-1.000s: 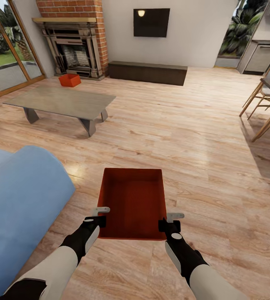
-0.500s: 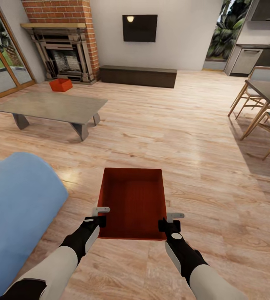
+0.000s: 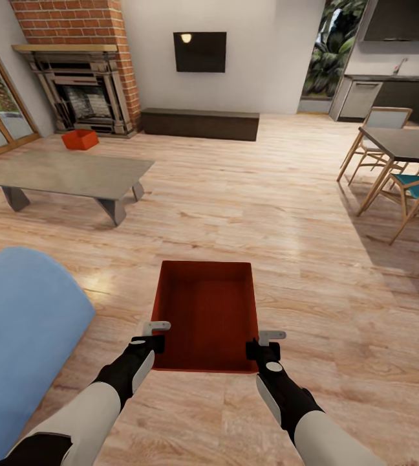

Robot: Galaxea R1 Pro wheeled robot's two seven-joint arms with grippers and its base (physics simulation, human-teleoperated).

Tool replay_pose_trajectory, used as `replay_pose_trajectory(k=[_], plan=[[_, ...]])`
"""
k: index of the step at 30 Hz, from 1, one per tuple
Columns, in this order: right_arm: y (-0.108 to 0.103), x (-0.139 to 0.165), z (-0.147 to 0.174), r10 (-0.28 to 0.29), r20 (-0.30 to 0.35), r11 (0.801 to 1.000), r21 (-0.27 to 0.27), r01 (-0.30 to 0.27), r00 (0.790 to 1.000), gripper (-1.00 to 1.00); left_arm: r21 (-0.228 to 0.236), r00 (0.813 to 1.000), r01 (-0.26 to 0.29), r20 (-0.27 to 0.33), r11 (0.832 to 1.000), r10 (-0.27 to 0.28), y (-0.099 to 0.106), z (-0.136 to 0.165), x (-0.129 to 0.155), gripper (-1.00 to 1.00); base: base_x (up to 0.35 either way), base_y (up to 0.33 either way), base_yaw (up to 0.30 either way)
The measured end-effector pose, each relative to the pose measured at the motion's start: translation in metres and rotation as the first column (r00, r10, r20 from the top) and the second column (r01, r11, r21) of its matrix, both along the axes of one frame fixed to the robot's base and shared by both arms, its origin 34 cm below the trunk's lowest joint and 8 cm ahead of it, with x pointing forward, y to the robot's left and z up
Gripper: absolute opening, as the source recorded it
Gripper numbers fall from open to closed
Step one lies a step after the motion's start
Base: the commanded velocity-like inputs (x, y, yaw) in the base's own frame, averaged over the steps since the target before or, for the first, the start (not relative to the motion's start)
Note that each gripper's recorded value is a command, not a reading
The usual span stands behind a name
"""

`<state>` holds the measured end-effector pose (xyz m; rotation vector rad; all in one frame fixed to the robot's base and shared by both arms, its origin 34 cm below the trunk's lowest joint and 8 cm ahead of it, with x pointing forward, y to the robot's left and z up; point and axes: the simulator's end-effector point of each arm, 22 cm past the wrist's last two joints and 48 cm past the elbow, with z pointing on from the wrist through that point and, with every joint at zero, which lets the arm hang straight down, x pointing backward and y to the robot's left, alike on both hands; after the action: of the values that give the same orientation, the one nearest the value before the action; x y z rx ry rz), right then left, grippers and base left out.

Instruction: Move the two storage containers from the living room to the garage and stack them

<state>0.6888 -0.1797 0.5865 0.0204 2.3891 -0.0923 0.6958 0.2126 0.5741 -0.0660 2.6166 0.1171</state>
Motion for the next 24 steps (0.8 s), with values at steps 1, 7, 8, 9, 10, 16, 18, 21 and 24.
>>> replay_pose_trajectory(k=[1,7,8,9,10,16,18,21,24], plan=[[0.000,0.000,0.001,0.000,0.001,1.000,0.000,0.000,1.000,-1.00,0.000,1.000,0.000,0.001,1.000,0.000,0.000,0.001,0.000,-1.00,0.000,0.000,-0.138],[0.000,0.003,0.005,0.001,0.010,1.000,-0.001,-0.001,1.000,-1.00,0.000,1.000,0.000,0.010,1.000,0.000,0.000,0.005,0.003,-1.00,0.000,0.000,-0.138],[0.000,0.003,0.006,0.001,0.011,1.000,0.000,-0.001,1.000,-1.00,0.000,1.000,0.000,0.011,1.000,0.000,0.000,0.006,0.003,-1.00,0.000,0.000,-0.138],[0.000,0.004,0.007,0.001,0.012,1.000,-0.001,-0.001,1.000,-1.00,0.000,1.000,0.000,0.012,1.000,0.000,0.000,0.007,0.004,-1.00,0.000,0.000,-0.138],[0.000,0.004,0.008,0.001,0.014,1.000,-0.001,-0.001,1.000,-1.00,0.000,1.000,0.000,0.014,1.000,0.000,0.000,0.008,0.004,-1.00,0.000,0.000,-0.138],[0.000,0.006,0.012,0.001,0.022,1.000,0.000,-0.001,1.000,-1.00,0.000,1.000,0.000,0.022,1.000,0.000,0.000,0.012,0.006,-1.00,0.000,0.000,-0.138],[0.000,0.007,0.014,0.001,0.025,1.000,-0.001,-0.001,1.000,-1.00,0.000,1.000,-0.001,0.025,1.000,0.001,0.000,0.014,0.007,-1.00,0.000,0.000,-0.138],[-0.001,0.008,0.016,0.002,0.029,1.000,-0.002,-0.002,1.000,-1.00,0.000,1.000,-0.001,0.029,1.000,0.001,-0.001,0.016,0.008,-1.00,0.000,0.000,-0.138],[-0.001,0.010,0.019,0.003,0.033,1.000,-0.002,-0.002,0.999,-1.00,0.000,0.999,-0.002,0.033,1.000,0.002,-0.001,0.019,0.009,-1.00,0.000,0.000,-0.138]])
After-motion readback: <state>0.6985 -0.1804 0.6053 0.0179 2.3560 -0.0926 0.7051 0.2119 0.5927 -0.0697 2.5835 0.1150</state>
